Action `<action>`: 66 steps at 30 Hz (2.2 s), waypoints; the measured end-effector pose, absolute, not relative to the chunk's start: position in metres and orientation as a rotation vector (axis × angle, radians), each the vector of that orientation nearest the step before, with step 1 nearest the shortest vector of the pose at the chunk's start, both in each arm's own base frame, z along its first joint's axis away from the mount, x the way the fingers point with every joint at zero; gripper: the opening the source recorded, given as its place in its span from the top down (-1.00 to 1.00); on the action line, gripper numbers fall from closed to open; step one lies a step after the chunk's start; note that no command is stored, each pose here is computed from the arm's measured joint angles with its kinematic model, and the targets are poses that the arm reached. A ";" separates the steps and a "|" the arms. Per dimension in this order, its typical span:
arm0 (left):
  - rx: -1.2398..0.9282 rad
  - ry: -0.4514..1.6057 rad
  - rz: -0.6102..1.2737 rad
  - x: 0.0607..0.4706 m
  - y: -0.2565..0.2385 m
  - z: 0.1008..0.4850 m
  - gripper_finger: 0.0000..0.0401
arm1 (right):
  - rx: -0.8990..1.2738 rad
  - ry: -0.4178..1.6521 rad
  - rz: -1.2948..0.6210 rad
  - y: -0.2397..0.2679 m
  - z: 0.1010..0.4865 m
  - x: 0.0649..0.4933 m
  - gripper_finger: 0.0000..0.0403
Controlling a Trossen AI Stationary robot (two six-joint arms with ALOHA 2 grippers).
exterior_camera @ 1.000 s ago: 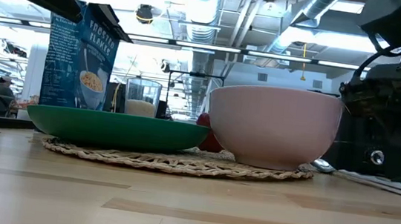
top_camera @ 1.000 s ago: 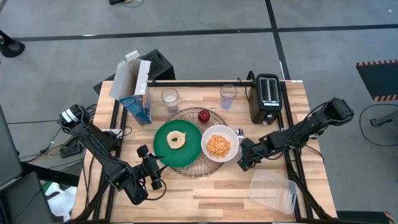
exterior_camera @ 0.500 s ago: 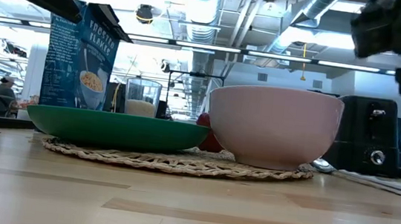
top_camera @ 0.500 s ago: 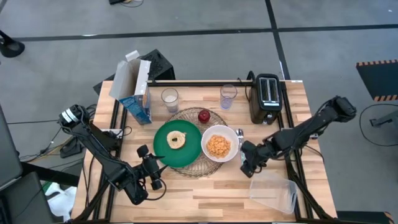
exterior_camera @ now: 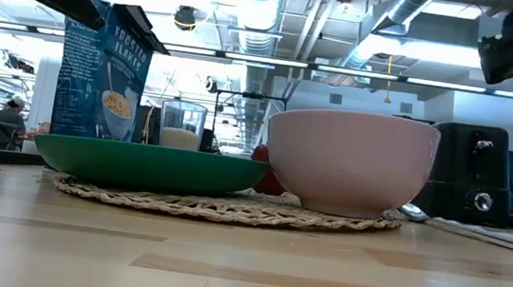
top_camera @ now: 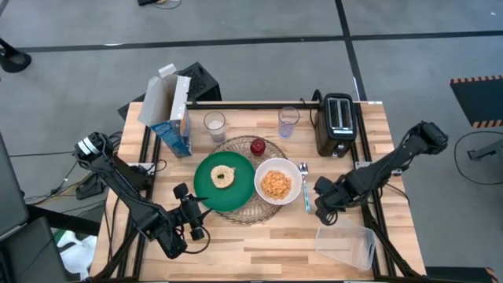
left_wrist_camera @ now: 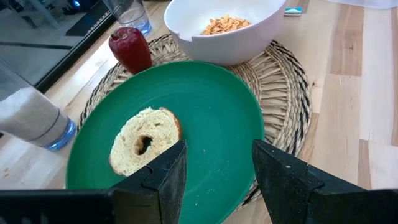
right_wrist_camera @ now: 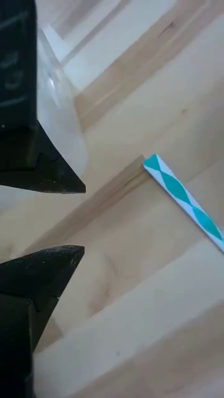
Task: Arrange a breakfast setting
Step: Adjust the transparent bin on the table, then return to Home Position
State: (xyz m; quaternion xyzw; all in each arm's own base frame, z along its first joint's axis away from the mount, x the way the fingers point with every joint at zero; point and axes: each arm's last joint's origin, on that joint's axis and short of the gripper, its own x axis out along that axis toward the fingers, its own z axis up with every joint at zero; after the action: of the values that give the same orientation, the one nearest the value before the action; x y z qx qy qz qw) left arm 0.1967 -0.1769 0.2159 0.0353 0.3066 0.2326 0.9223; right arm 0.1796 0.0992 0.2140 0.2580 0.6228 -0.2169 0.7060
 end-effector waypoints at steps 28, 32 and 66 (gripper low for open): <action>0.069 0.631 0.477 0.197 -0.177 0.216 0.15 | 0.633 1.430 -0.136 0.139 0.201 0.193 0.14; 0.070 0.649 0.465 0.197 -0.177 0.215 0.15 | 0.635 1.433 -0.136 0.140 0.201 0.193 0.14; 0.008 0.137 -0.036 0.143 -0.019 0.248 0.99 | 0.154 0.394 0.113 0.000 0.299 0.231 0.80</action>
State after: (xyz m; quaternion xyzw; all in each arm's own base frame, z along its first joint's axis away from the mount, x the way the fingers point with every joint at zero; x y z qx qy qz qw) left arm 0.1432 -0.0189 0.2476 0.0041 0.0684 -0.0182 0.9975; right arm 0.2312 0.0002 0.2994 0.0763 0.1955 0.0561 0.9761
